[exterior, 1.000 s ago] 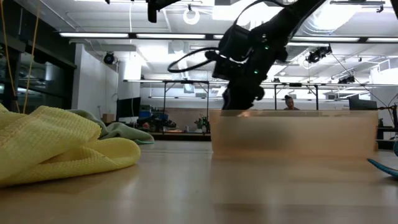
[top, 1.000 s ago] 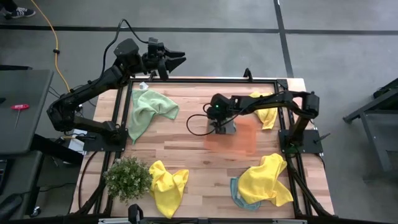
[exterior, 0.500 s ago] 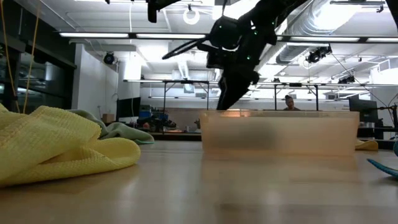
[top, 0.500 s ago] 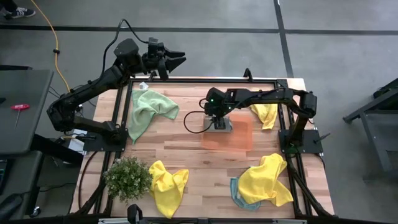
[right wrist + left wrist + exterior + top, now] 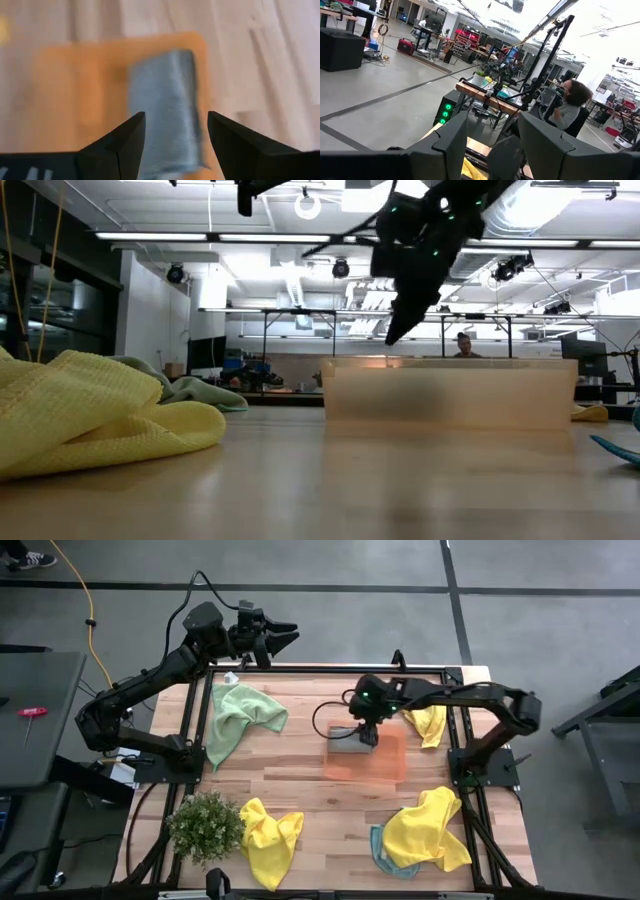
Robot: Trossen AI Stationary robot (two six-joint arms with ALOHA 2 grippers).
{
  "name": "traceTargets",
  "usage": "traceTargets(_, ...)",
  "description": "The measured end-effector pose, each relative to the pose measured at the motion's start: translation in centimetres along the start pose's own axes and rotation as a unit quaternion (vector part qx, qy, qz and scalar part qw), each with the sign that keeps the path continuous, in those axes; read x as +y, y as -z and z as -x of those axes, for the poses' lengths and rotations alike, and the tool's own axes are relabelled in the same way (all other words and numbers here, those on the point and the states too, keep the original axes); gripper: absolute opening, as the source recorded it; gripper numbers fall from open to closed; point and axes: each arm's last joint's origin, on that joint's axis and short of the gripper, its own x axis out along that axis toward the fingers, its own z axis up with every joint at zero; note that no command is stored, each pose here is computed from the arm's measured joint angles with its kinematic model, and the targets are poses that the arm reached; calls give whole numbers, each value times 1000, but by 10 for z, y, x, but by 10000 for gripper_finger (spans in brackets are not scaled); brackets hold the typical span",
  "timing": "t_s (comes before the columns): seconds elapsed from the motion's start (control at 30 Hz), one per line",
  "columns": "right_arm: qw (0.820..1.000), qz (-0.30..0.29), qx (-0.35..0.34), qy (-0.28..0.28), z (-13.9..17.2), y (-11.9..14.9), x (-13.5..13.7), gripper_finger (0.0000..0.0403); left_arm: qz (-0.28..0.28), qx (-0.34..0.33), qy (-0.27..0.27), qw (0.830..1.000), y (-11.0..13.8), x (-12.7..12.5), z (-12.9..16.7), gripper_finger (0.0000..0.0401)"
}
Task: Fold microfiber towels
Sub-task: Put the gray microfiber towel into the orange bin, then fold the green microfiber towel
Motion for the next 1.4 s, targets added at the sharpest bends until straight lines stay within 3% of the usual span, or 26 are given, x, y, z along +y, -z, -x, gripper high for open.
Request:
traceTargets(0.2,993,-78,-66,-58,-4,26,18,173,0,0,0,1000,0,0,0,164)
traceTargets(0.33,989,-117,-74,-59,-18,39,27,82,0,0,0,1000,0,0,0,164)
traceTargets(0.43,988,-141,-61,-15,-31,49,28,14,2,0,0,1000,0,0,0,164)
traceTargets(0.6,980,-193,-14,51,-40,66,22,33,12,0,0,1000,0,0,0,164)
traceTargets(0.83,982,-180,19,54,-43,74,21,3,13,-1,-1,1000,0,0,0,164)
traceTargets(1.13,993,-99,-39,54,19,38,17,20,5,4,-9,1000,0,3,2,164)
traceTargets(1.3,987,-106,-80,86,58,40,3,21,-25,110,-83,990,7,6,6,164)
traceTargets(1.4,978,-134,-105,118,73,44,-8,21,-35,232,-152,960,23,8,7,164)
